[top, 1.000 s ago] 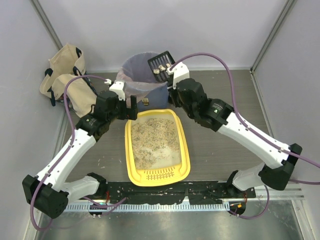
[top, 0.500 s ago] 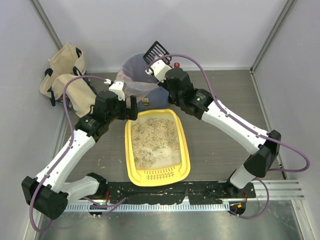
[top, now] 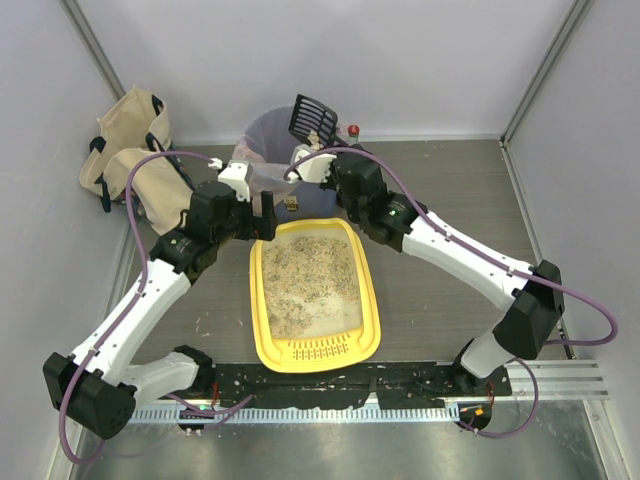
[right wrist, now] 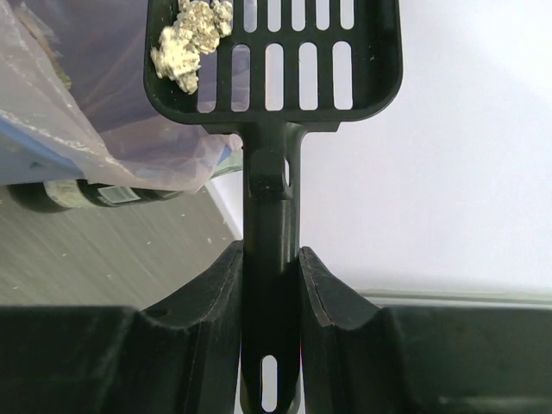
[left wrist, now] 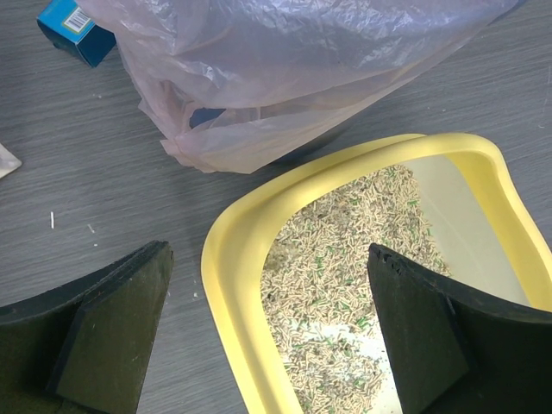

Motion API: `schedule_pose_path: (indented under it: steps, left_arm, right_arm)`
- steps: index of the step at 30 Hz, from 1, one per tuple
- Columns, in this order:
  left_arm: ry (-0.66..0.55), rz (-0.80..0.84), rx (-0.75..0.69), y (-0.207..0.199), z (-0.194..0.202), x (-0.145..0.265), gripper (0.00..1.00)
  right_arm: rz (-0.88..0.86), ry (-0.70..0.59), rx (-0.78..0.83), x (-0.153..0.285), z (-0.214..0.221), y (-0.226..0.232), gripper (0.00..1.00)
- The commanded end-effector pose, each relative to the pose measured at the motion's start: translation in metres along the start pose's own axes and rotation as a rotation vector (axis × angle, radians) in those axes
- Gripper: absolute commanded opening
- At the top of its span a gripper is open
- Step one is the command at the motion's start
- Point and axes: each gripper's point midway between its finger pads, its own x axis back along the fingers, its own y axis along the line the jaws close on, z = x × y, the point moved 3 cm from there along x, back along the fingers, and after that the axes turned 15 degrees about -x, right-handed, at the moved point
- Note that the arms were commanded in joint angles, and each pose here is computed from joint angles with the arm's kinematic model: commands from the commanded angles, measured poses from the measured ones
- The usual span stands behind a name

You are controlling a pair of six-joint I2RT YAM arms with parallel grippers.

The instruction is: Clean the litter box

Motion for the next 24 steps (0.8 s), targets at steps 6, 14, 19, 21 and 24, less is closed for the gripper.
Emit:
schedule_pose_path:
  steps: [6, 14, 19, 21, 24]
  left_arm:
    - [-0.074, 0.019, 0.016, -0.003, -0.016, 0.007, 1.0]
    - [-0.079, 0.02, 0.017, -0.003, -0.017, 0.009, 1.0]
    - [-0.081, 0.02, 0.017, -0.003, -0.017, 0.009, 1.0]
    - [-0.081, 0.02, 0.017, -0.003, -0.018, 0.009, 1.0]
    - [-0.082, 0.02, 0.017, -0.003, -0.018, 0.009, 1.0]
  right_arm:
    - [0.153, -0.11, 0.152, 0.005, -0.027, -0.038, 0.01]
    - [0.184, -0.105, 0.405, -0.003, -0.027, -0.032, 0.01]
    - [0.186, -0.117, 0.456, -0.004, -0.033, -0.033, 0.01]
    - [0.176, -0.132, 0.493, -0.005, -0.035, -0.031, 0.01]
    - [0.178, -0.136, 0.538, -0.008, -0.034, -0.026, 0.01]
